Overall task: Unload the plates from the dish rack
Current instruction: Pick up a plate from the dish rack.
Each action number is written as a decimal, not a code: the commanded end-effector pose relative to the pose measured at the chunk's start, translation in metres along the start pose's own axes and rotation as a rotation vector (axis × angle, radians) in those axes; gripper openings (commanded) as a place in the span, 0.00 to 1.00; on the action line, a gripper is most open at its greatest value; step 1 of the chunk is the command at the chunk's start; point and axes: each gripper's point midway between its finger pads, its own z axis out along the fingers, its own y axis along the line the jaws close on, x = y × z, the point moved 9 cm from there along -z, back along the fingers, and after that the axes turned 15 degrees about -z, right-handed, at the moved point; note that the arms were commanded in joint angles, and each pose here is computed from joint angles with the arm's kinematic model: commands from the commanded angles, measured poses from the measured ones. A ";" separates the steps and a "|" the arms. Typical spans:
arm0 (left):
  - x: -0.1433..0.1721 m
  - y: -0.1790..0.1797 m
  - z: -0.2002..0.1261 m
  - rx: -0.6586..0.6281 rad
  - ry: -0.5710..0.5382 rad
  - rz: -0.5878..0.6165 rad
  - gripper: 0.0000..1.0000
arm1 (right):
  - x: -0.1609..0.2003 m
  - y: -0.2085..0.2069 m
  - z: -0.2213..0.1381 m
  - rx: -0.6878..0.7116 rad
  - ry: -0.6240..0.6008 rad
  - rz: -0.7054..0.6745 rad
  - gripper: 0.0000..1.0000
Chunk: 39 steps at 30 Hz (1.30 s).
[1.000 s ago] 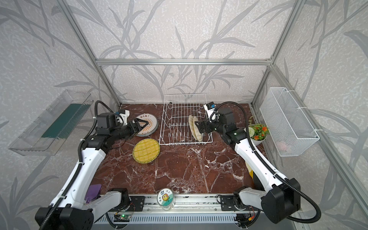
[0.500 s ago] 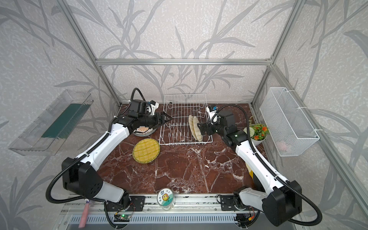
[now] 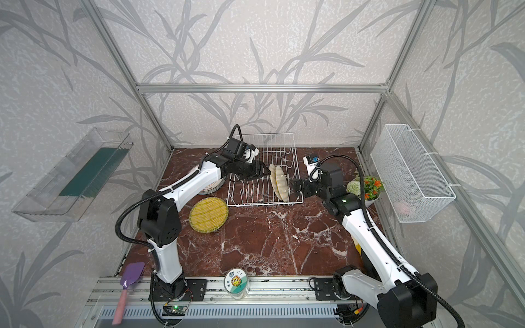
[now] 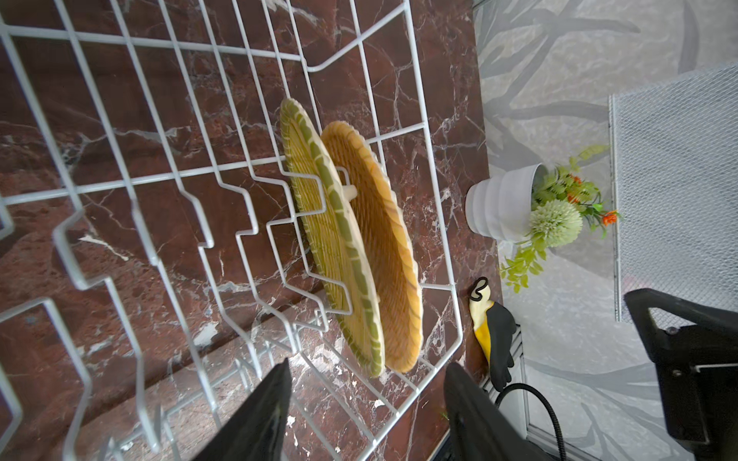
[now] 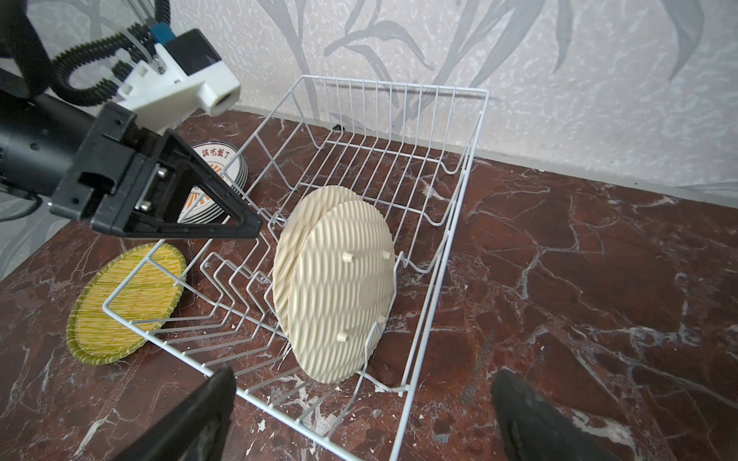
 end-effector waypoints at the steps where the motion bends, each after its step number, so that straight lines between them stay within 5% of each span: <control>1: -0.001 -0.002 0.007 -0.037 0.001 0.002 0.59 | 0.002 -0.003 -0.008 0.013 -0.005 0.011 0.99; 10: -0.006 -0.002 0.025 -0.104 0.016 0.004 0.40 | 0.006 -0.008 -0.013 0.025 -0.005 0.013 0.99; 39: -0.006 -0.009 0.039 -0.021 0.032 -0.104 0.10 | 0.008 -0.008 -0.016 0.015 -0.021 0.038 0.99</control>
